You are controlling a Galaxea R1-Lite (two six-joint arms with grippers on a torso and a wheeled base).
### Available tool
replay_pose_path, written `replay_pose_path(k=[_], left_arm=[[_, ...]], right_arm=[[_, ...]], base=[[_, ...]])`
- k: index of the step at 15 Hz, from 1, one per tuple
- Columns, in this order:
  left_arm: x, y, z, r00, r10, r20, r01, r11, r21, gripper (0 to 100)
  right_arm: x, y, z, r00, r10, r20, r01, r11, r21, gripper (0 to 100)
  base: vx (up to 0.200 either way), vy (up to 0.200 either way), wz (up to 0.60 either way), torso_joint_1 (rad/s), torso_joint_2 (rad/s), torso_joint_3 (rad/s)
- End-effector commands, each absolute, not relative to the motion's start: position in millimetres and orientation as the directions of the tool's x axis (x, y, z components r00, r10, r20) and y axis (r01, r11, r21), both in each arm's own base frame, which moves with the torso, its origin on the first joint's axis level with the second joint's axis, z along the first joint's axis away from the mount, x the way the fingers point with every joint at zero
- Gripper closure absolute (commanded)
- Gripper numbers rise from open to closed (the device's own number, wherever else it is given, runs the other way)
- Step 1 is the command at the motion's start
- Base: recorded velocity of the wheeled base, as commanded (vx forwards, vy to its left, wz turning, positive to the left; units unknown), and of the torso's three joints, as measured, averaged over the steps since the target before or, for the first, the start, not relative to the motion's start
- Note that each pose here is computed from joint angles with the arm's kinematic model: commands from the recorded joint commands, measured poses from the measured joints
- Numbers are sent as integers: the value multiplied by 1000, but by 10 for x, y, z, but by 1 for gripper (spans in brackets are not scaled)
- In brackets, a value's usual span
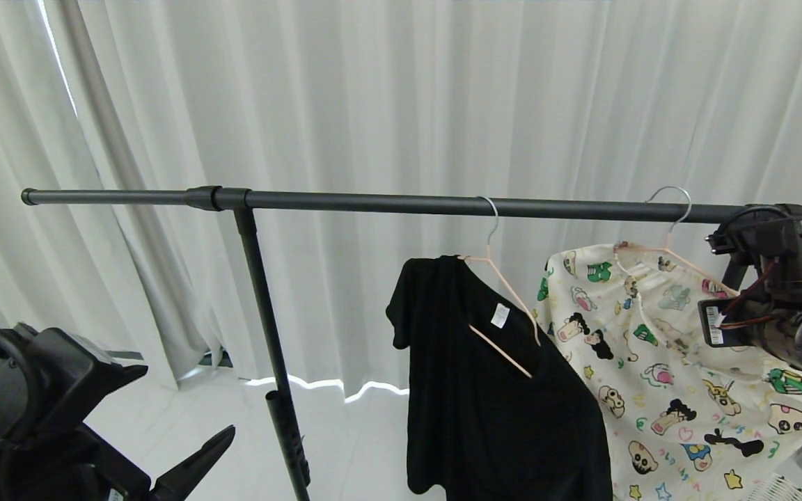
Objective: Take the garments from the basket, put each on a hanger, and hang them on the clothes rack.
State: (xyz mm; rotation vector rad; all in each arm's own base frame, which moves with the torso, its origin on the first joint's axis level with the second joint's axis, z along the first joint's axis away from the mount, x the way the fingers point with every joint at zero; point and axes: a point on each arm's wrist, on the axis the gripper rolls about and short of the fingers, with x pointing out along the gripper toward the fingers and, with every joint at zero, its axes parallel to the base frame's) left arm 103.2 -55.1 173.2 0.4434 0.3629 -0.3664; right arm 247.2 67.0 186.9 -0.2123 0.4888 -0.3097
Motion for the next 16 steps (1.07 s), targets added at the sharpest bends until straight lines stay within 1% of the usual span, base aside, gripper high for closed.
replay_pose_path(k=[1,3,4,6,9,10,12,14,16], left_arm=[[1026,-548,1732,873,-262,-412,416,840,348,0],[1026,-548,1732,873,-262,-412,416,840,348,0],[1028,-550,1731,872,-263,-413,418,838,350,0],[1022,-553,1718,869,-266,-417,423,835,350,0],[949,-500,1655,872,-256,-418,415,839,351,0],[897,-457,1589,873,-244,-423,406,843,352,0],[781,-326,1391,878,-155,-453,343,864,369,0],[713,-244,1289,883,-89,-462,286,881,376,0],[685,-171,1221,882,-8,-472,212,900,380,0]], right_arm=[[2513,687,1801,827,-343,-445,232,930,-287,100],[2512,683,1797,826,-345,-446,234,929,-286,100],[2510,682,1801,827,-345,-445,234,929,-285,0],[2485,682,1829,832,-341,-437,234,931,-280,0],[2297,651,1993,862,-322,-392,239,939,-246,0],[2202,619,2039,871,-315,-377,241,943,-231,0],[1945,537,2083,891,-281,-355,226,956,-187,0],[1700,465,2145,923,-204,-326,176,978,-112,0],[1506,395,2188,944,-153,-292,138,988,-71,0]], base=[[0,0,0,0,0,0],[0,0,0,0,0,0],[0,0,0,0,0,0],[0,0,0,0,0,0],[0,0,0,0,0,0],[0,0,0,0,0,0],[0,0,0,0,0,0],[0,0,0,0,0,0],[0,0,0,0,0,0]])
